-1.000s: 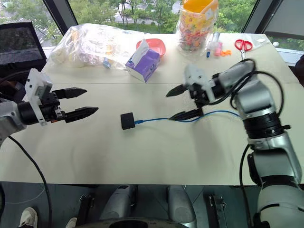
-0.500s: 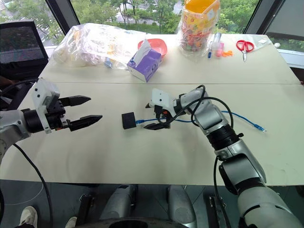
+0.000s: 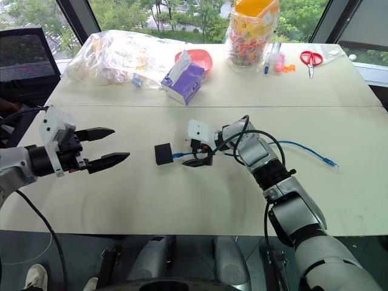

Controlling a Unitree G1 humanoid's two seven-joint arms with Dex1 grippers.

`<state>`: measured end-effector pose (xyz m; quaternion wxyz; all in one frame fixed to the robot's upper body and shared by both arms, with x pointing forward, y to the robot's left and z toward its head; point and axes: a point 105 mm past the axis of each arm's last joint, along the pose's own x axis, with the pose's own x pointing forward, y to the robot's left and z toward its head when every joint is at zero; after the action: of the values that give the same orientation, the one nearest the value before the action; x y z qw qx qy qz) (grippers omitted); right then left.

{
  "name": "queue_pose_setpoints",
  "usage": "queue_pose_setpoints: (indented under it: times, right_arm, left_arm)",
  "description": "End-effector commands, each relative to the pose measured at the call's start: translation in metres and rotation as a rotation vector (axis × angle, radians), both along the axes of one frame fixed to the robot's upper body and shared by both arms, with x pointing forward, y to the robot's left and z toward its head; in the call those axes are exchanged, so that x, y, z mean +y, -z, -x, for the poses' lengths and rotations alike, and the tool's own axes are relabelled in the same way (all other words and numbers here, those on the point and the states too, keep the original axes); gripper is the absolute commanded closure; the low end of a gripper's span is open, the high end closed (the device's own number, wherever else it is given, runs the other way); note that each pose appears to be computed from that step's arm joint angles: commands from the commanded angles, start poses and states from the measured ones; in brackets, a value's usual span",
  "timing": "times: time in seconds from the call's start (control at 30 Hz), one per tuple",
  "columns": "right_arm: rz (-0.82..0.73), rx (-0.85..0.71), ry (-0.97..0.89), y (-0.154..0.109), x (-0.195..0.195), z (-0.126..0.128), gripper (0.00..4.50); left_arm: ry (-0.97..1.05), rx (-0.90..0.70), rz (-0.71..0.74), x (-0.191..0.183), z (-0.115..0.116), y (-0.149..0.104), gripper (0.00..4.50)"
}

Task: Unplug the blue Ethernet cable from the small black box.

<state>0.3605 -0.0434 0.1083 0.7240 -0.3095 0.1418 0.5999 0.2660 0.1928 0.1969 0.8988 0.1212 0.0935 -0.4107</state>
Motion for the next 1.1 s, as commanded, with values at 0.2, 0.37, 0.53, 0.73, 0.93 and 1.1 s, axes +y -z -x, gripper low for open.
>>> queue_pose_setpoints:
  times: [0.2,0.37,0.53,0.73,0.93,1.1]
  right_arm:
    - [0.009,-0.011,-0.063,-0.003,0.006,0.008,4.27]
    - [-0.003,-0.009,-0.058,-0.006,0.005,0.009,4.44]
    - [-0.095,0.014,-0.053,-0.035,0.001,0.010,4.44]
    - [-0.327,0.137,0.011,-0.098,-0.004,0.010,4.44]
    - [-0.384,0.366,0.099,-0.128,-0.011,0.018,4.44]
    - [-0.319,0.494,0.063,-0.138,-0.016,0.036,4.44]
  left_arm:
    - [0.005,-0.039,-0.016,0.000,0.000,-0.010,0.00]
    - [0.003,-0.038,-0.022,0.001,-0.001,-0.009,0.00]
    - [-0.024,-0.149,-0.065,0.006,-0.015,-0.020,0.00]
    - [0.034,-0.358,-0.219,-0.001,-0.032,-0.028,0.00]
    - [0.173,-0.621,-0.397,-0.018,-0.042,-0.036,0.00]
    - [0.221,-0.835,-0.394,-0.030,-0.049,-0.062,0.00]
